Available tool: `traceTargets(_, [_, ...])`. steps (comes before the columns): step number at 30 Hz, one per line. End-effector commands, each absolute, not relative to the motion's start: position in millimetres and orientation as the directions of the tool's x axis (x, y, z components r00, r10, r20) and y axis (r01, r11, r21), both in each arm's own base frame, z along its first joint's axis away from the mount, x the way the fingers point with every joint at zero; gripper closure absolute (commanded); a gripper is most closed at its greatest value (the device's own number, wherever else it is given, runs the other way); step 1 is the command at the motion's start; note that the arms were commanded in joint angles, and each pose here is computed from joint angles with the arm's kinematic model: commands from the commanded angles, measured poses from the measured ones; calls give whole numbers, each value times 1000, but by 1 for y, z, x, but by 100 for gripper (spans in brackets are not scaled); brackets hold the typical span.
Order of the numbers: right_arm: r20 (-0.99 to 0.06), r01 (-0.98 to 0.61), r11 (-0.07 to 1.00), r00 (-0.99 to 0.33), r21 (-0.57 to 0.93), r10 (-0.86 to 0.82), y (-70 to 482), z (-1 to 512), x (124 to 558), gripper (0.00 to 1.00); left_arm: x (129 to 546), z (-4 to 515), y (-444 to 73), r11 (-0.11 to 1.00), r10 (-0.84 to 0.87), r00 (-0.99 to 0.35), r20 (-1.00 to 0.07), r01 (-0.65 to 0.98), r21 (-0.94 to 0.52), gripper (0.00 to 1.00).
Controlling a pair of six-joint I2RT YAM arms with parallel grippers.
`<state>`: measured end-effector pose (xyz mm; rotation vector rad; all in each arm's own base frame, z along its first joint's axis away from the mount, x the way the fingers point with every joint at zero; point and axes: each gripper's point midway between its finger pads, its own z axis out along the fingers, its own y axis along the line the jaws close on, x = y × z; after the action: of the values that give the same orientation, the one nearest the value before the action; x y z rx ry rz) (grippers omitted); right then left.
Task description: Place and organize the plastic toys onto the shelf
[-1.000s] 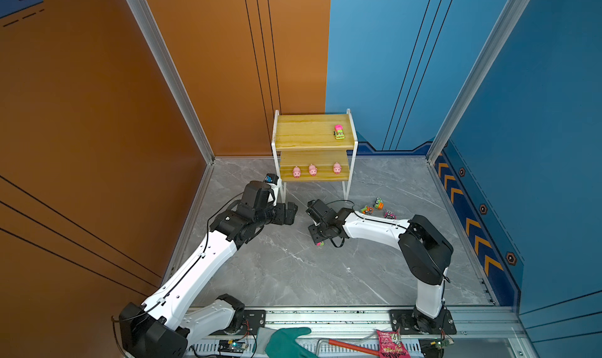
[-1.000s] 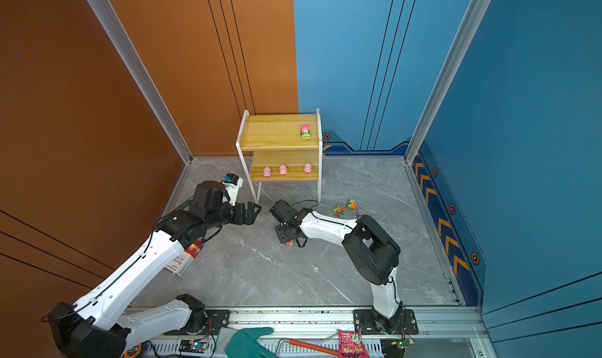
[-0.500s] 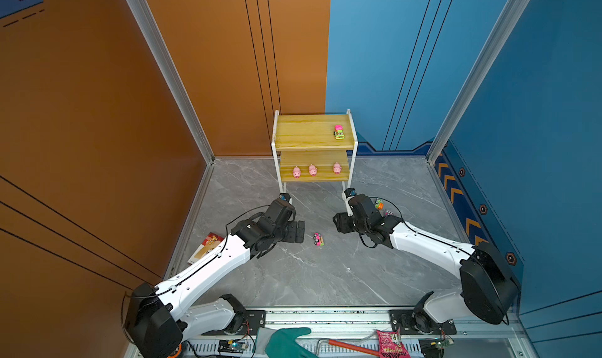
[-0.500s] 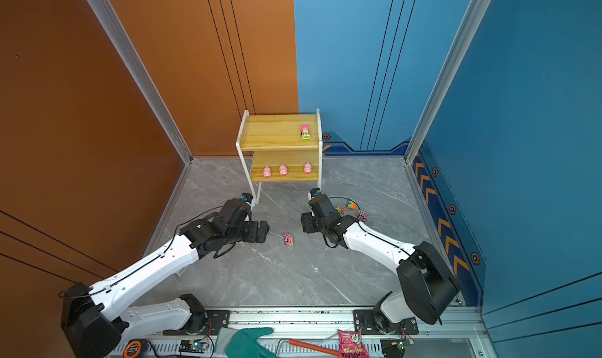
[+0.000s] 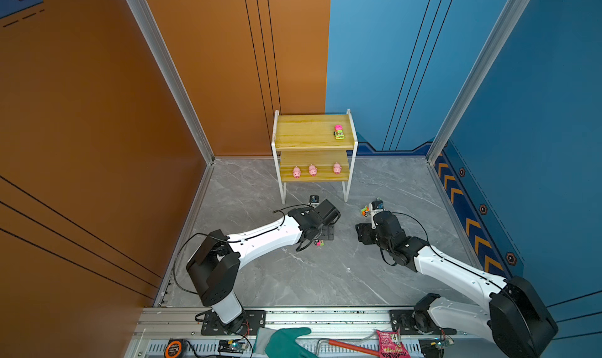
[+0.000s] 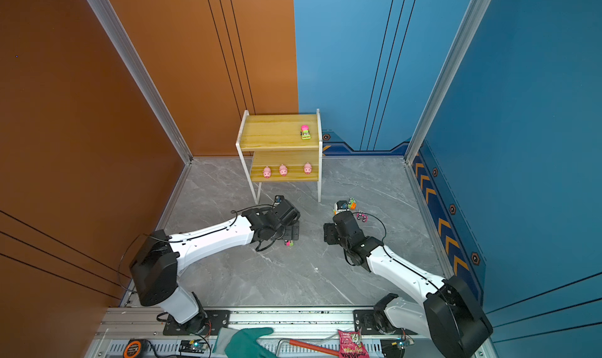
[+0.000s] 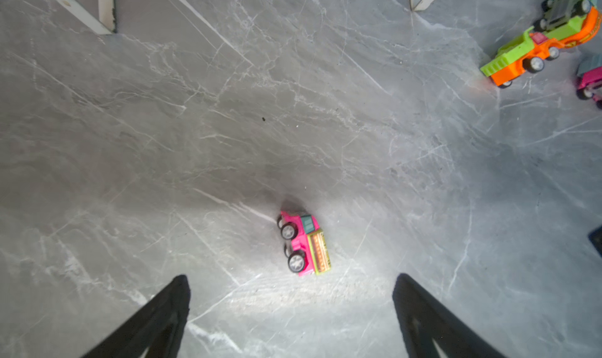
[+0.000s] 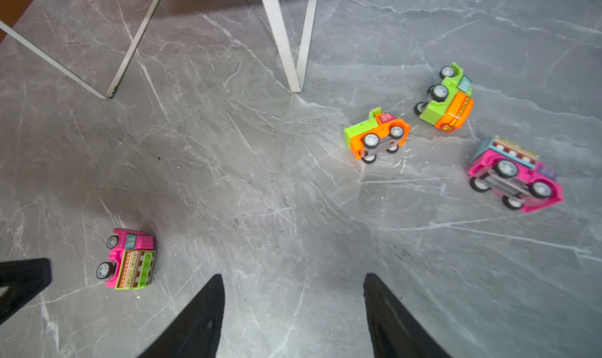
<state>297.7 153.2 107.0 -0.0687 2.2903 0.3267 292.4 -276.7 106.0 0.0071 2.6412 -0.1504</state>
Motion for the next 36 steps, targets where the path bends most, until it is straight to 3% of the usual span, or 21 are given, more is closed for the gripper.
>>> traceTargets(1, [-762, -164, 952, -641, 258, 96, 156, 120, 300, 31, 289, 95, -274, 995, -95, -900, -425, -75, -63, 2])
traceTargets(4, [-769, -172, 947, -631, 272, 106, 157, 123, 298, 31, 290, 88, -274, 992, -125, -903, -411, -121, -36, 0])
traceTargets(18, [-765, -194, 923, -628, 332, 143, 162, 124, 291, 31, 289, 43, -281, 976, -200, -921, -335, -217, 13, 13])
traceTargets(24, [-760, -194, 922, -634, 334, 142, 163, 121, 292, 31, 290, 32, -284, 976, -199, -930, -307, -217, 23, 28])
traceTargets(36, [-762, -181, 926, -630, 331, 149, 160, 119, 292, 31, 284, 19, -282, 973, -215, -943, -255, -229, 26, 41])
